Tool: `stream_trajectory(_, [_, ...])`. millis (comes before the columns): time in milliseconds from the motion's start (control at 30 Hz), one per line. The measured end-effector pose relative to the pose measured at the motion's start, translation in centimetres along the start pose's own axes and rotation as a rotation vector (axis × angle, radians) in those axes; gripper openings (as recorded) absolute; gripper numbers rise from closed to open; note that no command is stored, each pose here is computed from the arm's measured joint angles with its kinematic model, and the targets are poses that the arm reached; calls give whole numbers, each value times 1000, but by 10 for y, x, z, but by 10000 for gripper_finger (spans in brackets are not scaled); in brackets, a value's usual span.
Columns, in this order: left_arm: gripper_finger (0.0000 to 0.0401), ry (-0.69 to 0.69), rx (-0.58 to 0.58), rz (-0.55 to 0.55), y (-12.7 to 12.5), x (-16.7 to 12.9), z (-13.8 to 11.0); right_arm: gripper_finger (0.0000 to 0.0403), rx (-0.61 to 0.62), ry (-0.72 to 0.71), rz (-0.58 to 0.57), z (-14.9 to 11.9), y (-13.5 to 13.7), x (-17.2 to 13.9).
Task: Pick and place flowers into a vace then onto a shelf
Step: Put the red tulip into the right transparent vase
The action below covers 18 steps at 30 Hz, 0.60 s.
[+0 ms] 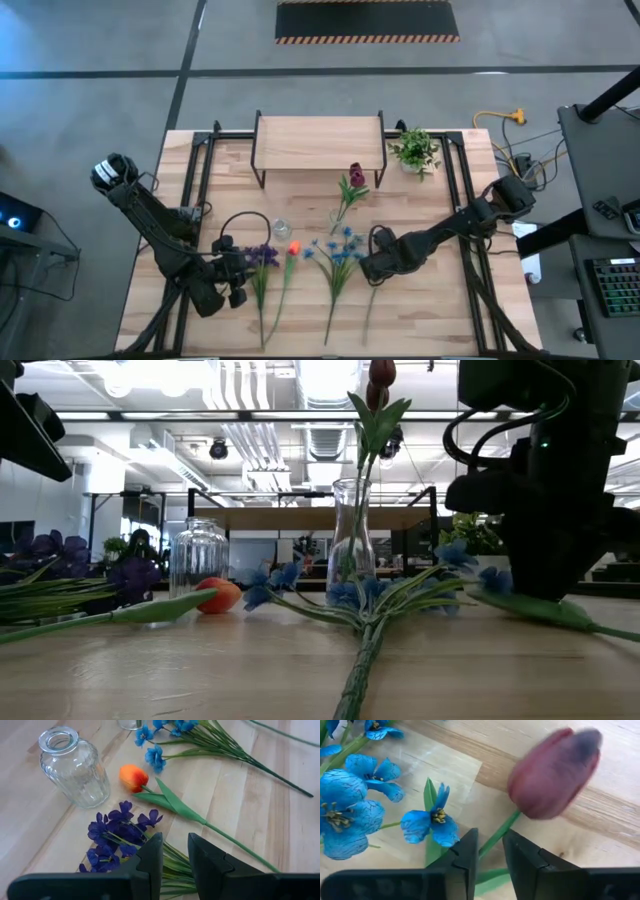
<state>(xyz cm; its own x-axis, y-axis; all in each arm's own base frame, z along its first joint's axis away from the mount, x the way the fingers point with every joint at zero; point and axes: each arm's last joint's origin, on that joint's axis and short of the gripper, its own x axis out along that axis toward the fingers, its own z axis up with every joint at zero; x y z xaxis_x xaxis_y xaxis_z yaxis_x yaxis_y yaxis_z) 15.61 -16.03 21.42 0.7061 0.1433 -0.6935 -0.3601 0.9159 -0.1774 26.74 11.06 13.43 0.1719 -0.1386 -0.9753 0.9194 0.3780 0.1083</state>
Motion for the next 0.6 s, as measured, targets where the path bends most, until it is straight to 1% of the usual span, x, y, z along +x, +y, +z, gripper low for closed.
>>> stream_trajectory(300, [74,1,-1,0,0,0,0,15,-21,-21,-1,1,1,-1])
stream_trajectory(600, [74,2,-2,-1,0,0,0,9,-49,-98,50,5,10,-14])
